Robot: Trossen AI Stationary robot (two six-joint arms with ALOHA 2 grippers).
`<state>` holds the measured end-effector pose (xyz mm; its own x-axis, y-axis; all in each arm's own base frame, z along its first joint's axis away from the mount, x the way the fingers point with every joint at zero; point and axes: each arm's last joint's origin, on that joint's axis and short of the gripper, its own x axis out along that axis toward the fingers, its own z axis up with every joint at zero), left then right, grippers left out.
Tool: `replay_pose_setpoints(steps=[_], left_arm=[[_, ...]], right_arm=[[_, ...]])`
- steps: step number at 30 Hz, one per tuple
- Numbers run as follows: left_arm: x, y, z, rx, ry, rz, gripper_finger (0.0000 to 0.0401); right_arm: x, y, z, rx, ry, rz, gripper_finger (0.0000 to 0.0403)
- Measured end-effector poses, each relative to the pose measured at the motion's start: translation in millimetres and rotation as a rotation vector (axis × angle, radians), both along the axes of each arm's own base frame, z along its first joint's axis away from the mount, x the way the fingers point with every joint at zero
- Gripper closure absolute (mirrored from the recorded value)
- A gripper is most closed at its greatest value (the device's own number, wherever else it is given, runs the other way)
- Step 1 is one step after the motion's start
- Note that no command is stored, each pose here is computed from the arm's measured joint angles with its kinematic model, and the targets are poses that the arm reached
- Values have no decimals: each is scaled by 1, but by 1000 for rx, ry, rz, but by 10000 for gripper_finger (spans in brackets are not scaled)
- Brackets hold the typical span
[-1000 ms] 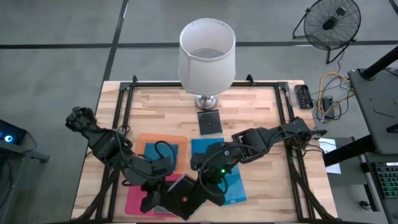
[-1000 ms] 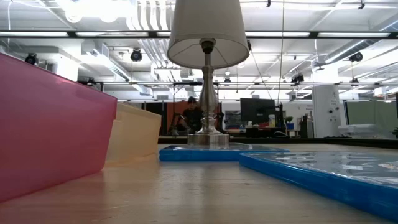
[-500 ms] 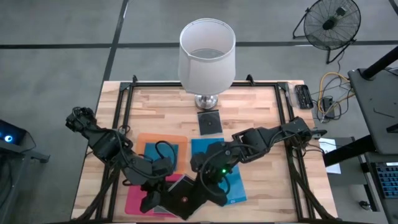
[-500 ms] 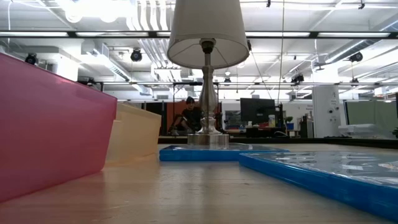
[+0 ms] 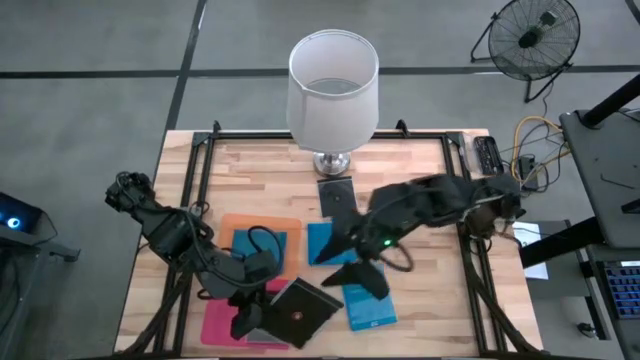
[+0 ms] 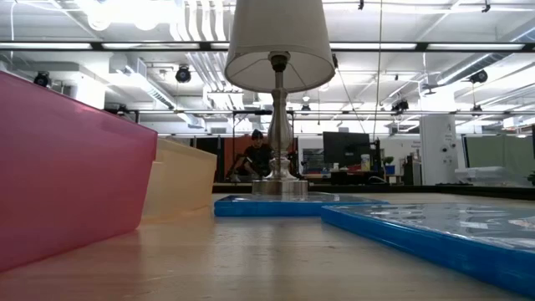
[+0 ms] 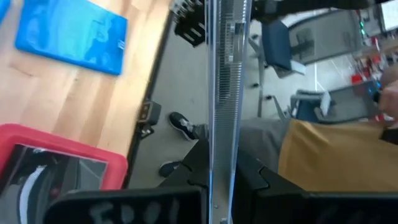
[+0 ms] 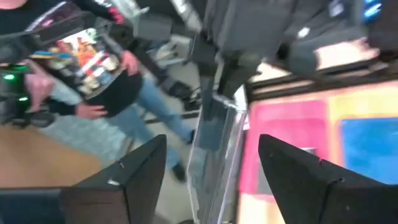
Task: Pick & place jewel cases by type
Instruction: Put the bottom black CD case into the pink bin
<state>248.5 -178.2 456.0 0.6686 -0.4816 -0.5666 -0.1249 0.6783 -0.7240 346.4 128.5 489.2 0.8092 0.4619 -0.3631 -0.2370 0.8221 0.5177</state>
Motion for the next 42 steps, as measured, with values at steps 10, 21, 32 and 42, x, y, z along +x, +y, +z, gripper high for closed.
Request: replay_pose_setpoints(steps=[10,21,32,42], left_arm=[[-27,29,-12,37,-45,229,398],[-63,59,-79,-186,-146,482,398],[-75,62,-149,-316,-44,575,399],[-91,39,-187,-435,-23,625,399]], right_arm=[[-68,-20,35,-172,-50,-311,155],[-95,-25,48,-157,-83,-352,156],[-117,-41,48,-195,-16,-552,163],[-147,-57,51,-222,18,-652,152]])
